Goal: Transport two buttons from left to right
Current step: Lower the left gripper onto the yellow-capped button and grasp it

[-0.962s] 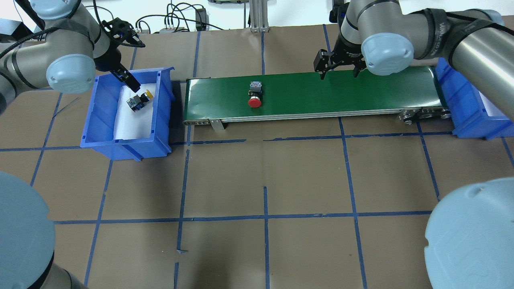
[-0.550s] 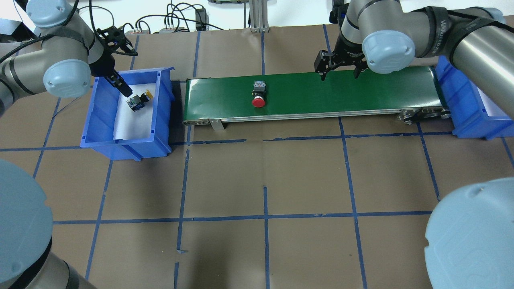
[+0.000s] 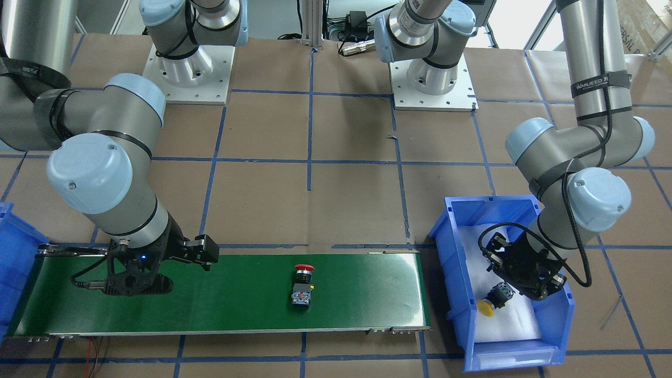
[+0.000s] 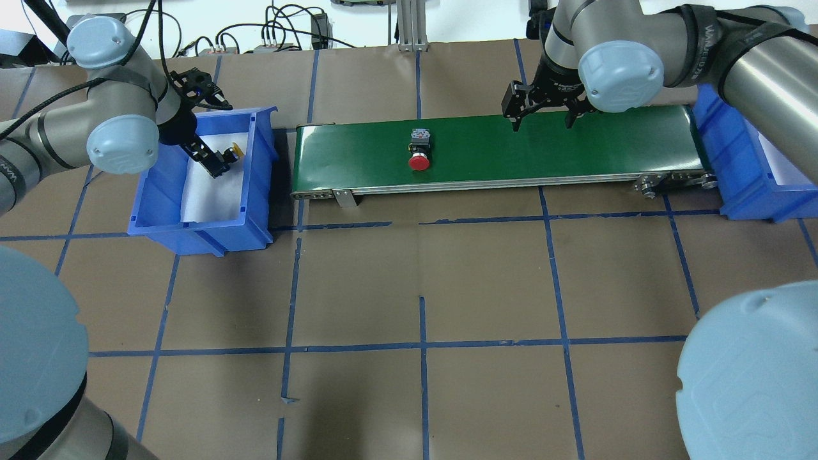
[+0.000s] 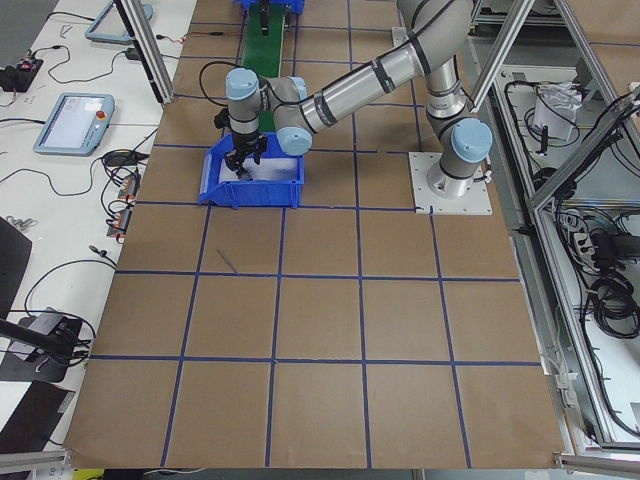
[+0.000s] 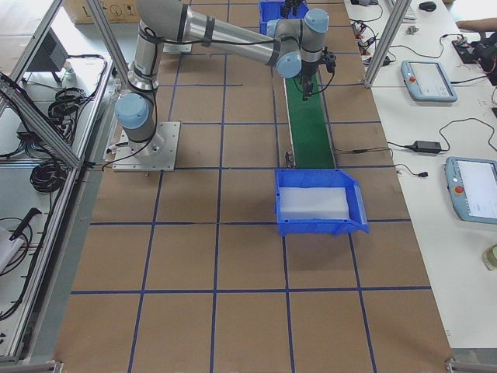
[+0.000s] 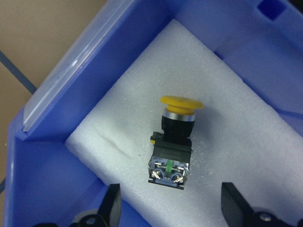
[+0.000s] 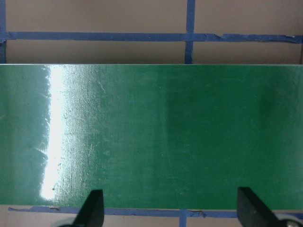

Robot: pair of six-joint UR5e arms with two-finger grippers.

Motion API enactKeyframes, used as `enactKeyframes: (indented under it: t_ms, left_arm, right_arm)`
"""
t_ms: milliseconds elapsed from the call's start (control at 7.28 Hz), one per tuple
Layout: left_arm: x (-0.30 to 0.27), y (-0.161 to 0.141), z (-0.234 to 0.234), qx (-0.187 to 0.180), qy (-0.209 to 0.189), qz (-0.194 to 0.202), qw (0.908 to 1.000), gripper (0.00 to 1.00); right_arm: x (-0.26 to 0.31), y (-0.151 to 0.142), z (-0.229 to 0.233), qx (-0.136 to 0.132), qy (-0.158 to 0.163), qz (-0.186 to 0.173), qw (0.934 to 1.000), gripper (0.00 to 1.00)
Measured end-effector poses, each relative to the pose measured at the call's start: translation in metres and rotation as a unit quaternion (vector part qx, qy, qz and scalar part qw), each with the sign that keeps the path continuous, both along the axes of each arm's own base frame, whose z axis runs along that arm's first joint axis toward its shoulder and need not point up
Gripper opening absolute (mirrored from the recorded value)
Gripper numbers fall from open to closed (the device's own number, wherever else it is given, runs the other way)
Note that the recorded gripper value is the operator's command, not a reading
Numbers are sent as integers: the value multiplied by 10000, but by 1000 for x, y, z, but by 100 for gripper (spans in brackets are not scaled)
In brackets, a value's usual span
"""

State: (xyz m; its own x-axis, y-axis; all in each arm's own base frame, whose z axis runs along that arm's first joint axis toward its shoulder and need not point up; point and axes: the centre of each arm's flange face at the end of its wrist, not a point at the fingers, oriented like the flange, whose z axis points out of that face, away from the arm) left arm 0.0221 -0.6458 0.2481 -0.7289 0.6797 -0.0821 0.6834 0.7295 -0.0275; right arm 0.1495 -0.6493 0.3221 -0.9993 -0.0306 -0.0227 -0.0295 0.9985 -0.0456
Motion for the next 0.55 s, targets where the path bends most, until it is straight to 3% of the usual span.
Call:
enactKeyframes:
  t_ms: [275, 550]
  left_arm:
    - [0, -2, -7, -14, 8, 20, 10000, 74]
    - [-1, -8, -8, -89, -1, -17, 10000, 74]
  right_arm:
    - [-2, -2, -2, 0, -14, -84, 10000, 100]
    - [-3, -6, 0, -167, 20, -120, 9998, 100]
